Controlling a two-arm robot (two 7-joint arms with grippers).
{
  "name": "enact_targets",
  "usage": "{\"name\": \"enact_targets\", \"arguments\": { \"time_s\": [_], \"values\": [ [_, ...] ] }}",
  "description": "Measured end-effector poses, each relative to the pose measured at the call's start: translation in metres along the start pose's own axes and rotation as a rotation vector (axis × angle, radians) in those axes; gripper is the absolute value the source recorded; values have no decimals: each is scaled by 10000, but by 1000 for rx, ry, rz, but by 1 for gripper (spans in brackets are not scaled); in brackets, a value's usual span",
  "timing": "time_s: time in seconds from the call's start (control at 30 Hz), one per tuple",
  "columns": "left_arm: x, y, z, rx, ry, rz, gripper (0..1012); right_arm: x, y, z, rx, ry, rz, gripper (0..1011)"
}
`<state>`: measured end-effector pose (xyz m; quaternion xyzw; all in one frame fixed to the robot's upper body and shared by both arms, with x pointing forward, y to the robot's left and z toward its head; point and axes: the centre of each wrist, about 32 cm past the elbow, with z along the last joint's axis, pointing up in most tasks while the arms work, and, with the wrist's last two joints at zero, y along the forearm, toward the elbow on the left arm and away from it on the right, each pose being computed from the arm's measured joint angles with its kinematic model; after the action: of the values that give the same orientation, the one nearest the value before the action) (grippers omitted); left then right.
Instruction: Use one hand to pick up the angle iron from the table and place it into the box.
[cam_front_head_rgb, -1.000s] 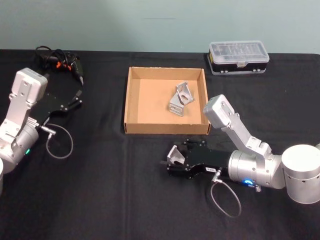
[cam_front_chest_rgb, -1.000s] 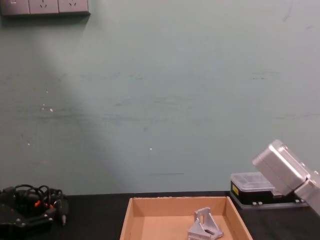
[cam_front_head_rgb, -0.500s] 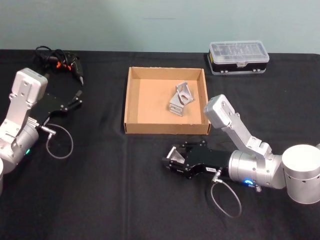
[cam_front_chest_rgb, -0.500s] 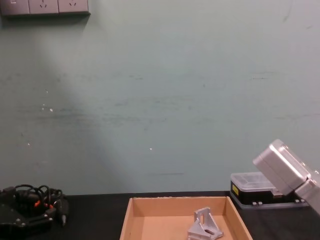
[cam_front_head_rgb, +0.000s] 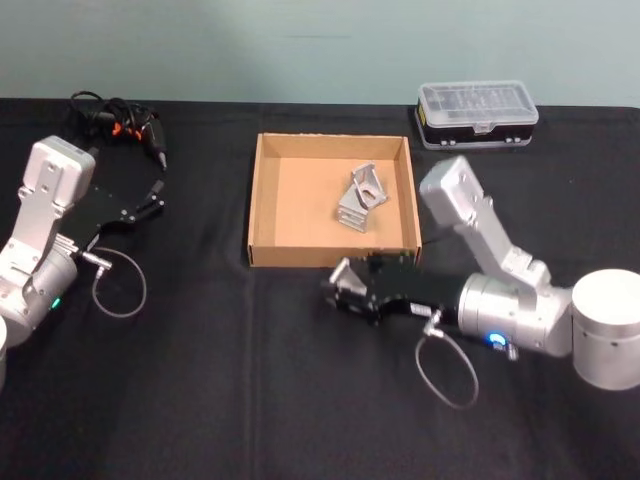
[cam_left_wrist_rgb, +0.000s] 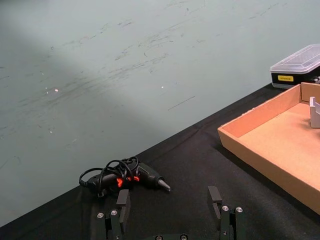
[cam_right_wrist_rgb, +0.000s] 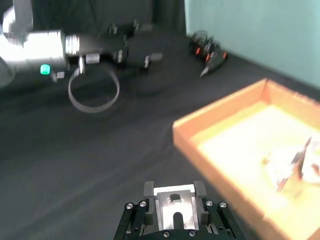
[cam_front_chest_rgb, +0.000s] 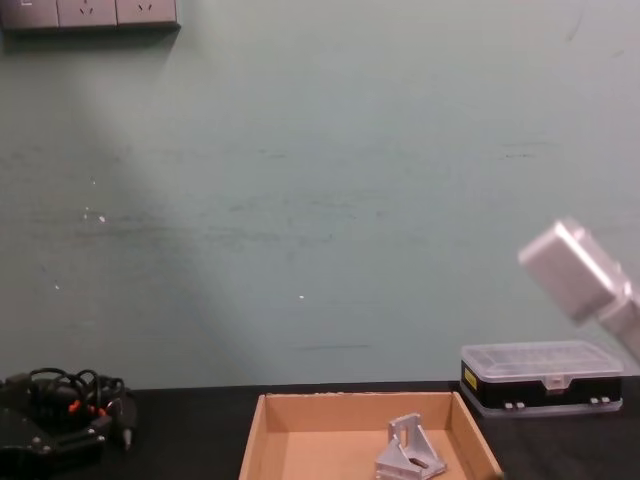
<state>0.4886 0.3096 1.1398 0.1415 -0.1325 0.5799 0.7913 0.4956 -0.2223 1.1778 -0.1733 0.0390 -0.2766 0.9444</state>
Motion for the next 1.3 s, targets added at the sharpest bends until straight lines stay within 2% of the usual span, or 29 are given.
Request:
{"name": "enact_targets", "arguments": {
  "time_s": [0.07, 0.1, 0.13, 0.2, 0.3, 0.4, 0.43, 0.5, 0.53, 0.6, 0.63, 0.7, 0.83, 1.03, 1.3],
  "values": [
    [0, 0, 0, 0, 0, 0, 1011, 27, 25, 106, 30, -2, -15, 477],
    [0, 0, 0, 0, 0, 0, 1011, 27, 25, 106, 30, -2, -15, 477],
    [0, 0, 0, 0, 0, 0, 1011, 45, 65, 195, 44, -6, -31, 477],
    [0, 0, 0, 0, 0, 0, 1011, 79, 121, 282, 47, -8, -57, 477],
    [0, 0, 0, 0, 0, 0, 1011, 193, 320, 495, 47, 0, -117, 477],
    [0, 0, 0, 0, 0, 0, 1011, 266, 455, 606, 45, 2, -145, 477],
    [0, 0, 0, 0, 0, 0, 1011, 316, 553, 676, 41, 4, -161, 477],
    [0, 0, 0, 0, 0, 0, 1011, 363, 647, 732, 33, 4, -176, 477],
    [0, 0, 1, 0, 0, 0, 1011, 408, 748, 778, 21, 0, -186, 477],
    [0, 0, 1, 0, 0, 0, 1011, 462, 887, 817, -4, -11, -200, 477],
    [0, 0, 0, 0, 0, 0, 1011, 462, 887, 817, -4, -11, -200, 477],
    [0, 0, 0, 0, 0, 0, 1011, 512, 1034, 830, -44, -10, -214, 477],
    [0, 0, 1, 0, 0, 0, 1011, 551, 1173, 821, -107, 10, -229, 477],
    [0, 0, 0, 0, 0, 0, 1011, 574, 1253, 802, -151, 25, -237, 477],
    [0, 0, 0, 0, 0, 0, 1011, 573, 1240, 803, -148, 23, -236, 499]
  ]
}}
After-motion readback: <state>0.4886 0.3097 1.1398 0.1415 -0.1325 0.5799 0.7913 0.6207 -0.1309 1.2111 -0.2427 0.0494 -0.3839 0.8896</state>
